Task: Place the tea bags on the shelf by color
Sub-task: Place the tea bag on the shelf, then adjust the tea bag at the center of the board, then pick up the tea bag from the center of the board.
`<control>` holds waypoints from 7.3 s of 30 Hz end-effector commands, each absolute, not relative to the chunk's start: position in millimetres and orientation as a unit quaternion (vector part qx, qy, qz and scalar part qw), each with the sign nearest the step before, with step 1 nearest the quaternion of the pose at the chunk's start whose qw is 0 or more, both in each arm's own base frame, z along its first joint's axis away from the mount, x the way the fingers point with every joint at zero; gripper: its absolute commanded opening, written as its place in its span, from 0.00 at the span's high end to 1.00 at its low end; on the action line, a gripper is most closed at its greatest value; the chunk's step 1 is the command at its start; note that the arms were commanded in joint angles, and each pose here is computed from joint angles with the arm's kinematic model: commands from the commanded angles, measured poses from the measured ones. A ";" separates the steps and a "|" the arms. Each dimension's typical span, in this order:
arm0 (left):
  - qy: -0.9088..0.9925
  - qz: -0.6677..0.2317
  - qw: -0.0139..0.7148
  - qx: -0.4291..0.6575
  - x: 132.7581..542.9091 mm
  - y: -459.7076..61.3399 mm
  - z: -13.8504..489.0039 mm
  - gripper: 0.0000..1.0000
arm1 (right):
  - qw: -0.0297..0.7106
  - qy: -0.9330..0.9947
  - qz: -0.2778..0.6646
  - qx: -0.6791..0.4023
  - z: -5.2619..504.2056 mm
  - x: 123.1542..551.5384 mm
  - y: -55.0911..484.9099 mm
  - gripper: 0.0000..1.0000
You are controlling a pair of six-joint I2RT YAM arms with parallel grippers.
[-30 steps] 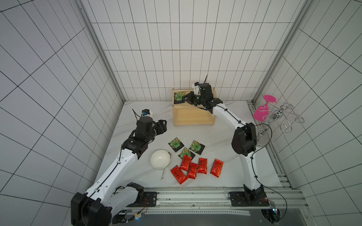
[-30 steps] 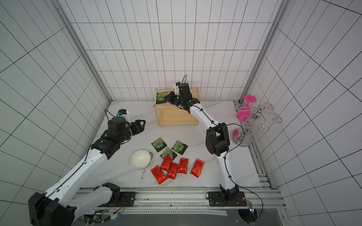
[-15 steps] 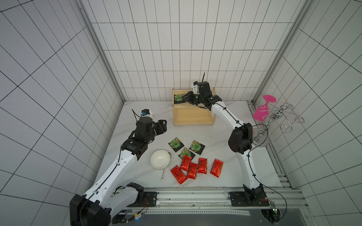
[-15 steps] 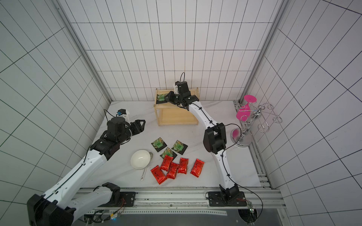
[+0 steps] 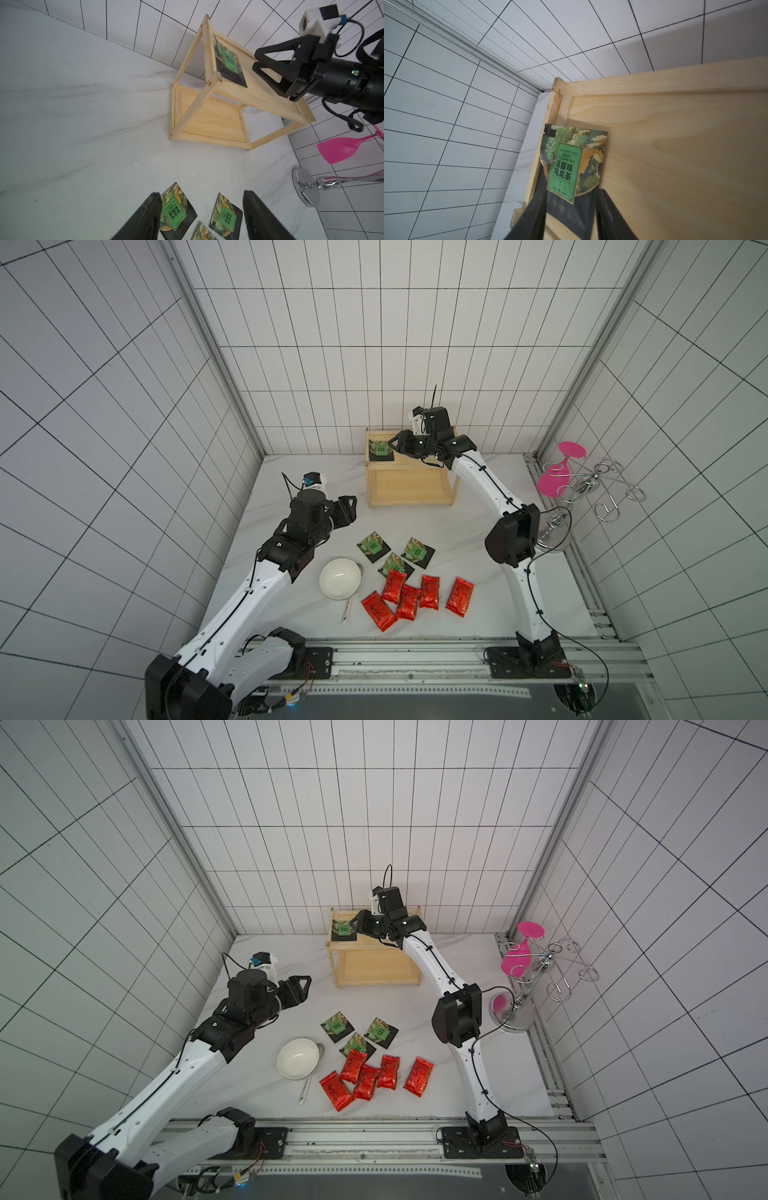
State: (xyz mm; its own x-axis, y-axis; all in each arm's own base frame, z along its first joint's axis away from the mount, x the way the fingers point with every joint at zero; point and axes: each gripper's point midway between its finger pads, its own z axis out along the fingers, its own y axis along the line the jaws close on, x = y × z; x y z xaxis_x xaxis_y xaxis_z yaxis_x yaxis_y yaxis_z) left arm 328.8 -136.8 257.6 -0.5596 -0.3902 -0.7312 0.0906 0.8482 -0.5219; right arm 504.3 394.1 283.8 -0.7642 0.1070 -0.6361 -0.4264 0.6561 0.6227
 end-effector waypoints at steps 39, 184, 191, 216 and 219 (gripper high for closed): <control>0.898 -0.307 0.312 -0.036 305.1 -225.2 176.5 0.40 | 0.272 0.906 0.050 -0.320 30.7 287.5 282.0 0.34; 0.937 -0.325 0.124 -0.031 317.2 -328.9 -15.5 0.57 | 0.098 0.843 0.515 0.119 31.5 316.0 234.9 0.67; 0.934 -0.331 0.132 -0.031 321.1 -326.6 -4.4 0.57 | 0.115 0.852 0.498 0.115 33.9 316.5 230.1 0.90; 0.877 -0.361 0.314 -0.046 340.8 -226.5 204.9 0.52 | 0.322 0.789 0.523 -0.001 284.4 372.8 236.3 1.00; 0.877 -0.358 0.315 -0.053 345.5 -216.7 203.5 0.52 | 0.336 0.776 0.533 -0.015 309.5 401.4 247.8 1.00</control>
